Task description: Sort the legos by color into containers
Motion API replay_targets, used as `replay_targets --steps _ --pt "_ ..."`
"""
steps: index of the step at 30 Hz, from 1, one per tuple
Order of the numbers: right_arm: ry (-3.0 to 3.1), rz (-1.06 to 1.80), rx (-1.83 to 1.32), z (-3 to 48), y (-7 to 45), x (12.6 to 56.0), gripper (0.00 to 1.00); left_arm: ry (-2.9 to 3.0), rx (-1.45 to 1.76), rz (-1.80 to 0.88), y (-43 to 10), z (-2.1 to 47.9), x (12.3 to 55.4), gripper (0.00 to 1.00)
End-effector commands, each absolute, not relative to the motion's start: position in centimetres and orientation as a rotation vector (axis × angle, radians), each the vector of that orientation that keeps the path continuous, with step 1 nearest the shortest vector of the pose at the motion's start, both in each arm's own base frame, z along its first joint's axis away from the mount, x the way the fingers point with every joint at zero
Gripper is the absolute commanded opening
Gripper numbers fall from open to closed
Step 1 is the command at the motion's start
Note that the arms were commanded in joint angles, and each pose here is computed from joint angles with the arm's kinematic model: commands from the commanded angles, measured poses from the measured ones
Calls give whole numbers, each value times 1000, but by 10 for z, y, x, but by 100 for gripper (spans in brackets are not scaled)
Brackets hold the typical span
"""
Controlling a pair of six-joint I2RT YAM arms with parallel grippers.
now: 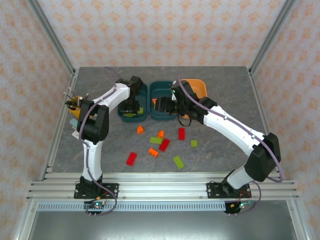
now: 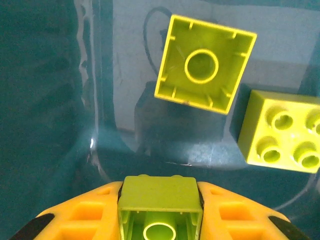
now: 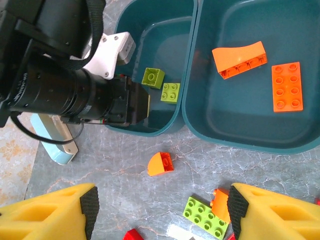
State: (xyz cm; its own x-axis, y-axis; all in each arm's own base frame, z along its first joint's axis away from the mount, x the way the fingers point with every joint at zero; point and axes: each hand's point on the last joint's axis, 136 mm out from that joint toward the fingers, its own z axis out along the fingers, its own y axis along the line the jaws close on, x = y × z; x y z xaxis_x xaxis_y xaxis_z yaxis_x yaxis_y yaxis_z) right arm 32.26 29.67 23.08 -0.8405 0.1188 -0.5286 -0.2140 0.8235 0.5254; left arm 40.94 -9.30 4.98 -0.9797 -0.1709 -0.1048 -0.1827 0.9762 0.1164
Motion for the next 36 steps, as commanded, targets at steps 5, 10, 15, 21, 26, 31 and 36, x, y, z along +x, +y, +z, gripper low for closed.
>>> replay_targets --steps 5,10,15,21,26,31,36 --pt "2470 803 -43 223 290 315 70 3037 -237 273 -85 47 415 38" --pt "2482 766 -54 220 282 309 70 2978 -246 233 -87 73 422 51" --pt "2509 721 -85 217 275 300 69 2884 -270 165 -91 124 424 59" --pt "2550 622 -176 209 294 271 68 2739 -356 18 -85 191 385 71" --pt "2628 600 -160 189 329 239 66 2676 -413 -121 -76 208 316 77" --pt "2758 485 -121 157 369 207 65 2637 -499 -200 -54 203 227 80" --pt "2865 357 5 122 405 179 65 2631 -607 -349 -46 181 148 86"
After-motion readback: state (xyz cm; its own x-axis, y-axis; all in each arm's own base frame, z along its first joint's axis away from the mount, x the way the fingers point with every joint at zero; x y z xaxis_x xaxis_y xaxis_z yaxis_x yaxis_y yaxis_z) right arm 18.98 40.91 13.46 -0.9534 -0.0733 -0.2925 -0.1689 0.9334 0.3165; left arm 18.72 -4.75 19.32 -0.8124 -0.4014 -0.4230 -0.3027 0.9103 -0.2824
